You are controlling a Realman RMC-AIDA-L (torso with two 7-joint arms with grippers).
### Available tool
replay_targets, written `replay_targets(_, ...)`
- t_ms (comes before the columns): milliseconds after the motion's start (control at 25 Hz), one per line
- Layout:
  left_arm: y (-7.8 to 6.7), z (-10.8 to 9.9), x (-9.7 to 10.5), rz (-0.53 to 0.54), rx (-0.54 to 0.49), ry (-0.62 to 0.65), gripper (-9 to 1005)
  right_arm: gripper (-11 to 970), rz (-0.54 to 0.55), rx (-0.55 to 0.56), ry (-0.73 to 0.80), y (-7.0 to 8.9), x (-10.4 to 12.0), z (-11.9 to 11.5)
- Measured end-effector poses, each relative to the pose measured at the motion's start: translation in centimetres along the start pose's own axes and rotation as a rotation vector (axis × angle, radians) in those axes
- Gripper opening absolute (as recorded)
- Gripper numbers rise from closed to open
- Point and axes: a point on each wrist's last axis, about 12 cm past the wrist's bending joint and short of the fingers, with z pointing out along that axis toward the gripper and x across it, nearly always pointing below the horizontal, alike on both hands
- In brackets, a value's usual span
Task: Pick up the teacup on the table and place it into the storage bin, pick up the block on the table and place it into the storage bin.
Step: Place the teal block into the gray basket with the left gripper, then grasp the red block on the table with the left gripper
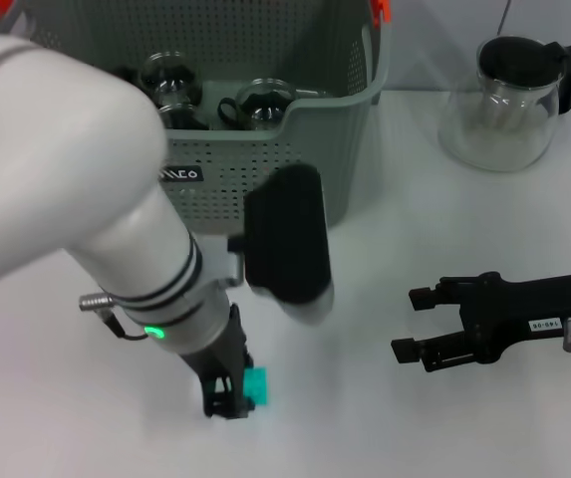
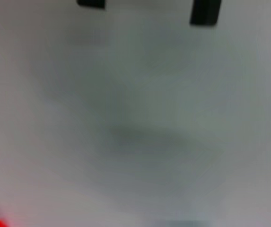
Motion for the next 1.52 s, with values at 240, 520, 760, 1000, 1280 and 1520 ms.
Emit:
replay_targets(240, 1.6, -4.7, 1.0, -0.183, 0.037, -0.283, 459, 947, 0.003, -0.003, -0.001, 0.0, 0.1, 0.0)
replay_targets(520, 5.3, -13.1, 4.6, -0.344, -0.128, -0.752, 488, 947, 0.011, -0.001, -0.007, 0.0, 0.2, -0.2)
replay_targets(760, 10.2, -14.8, 5.1, -0.481, -0.306, -0.882, 512, 946, 0.012, -0.001, -0.006, 0.0, 0.2, -0.1)
replay_targets(1000, 13.9, -13.8, 5.2, -0.626, -0.373, -0.928, 537, 946, 0.014, 0.0, -0.006, 0.0, 0.1, -0.1)
replay_targets(1280, 14.4, -14.3, 5.6, -0.641, -0.421, -0.951, 566, 946, 0.019, 0.002, -0.006, 0.0, 0.2, -0.3)
replay_targets(1520, 8.8, -15.4, 4.6, -0.324, -0.2, -0.934, 826, 947, 0.02, 0.001, -0.007, -0.1, 0.0, -0.4)
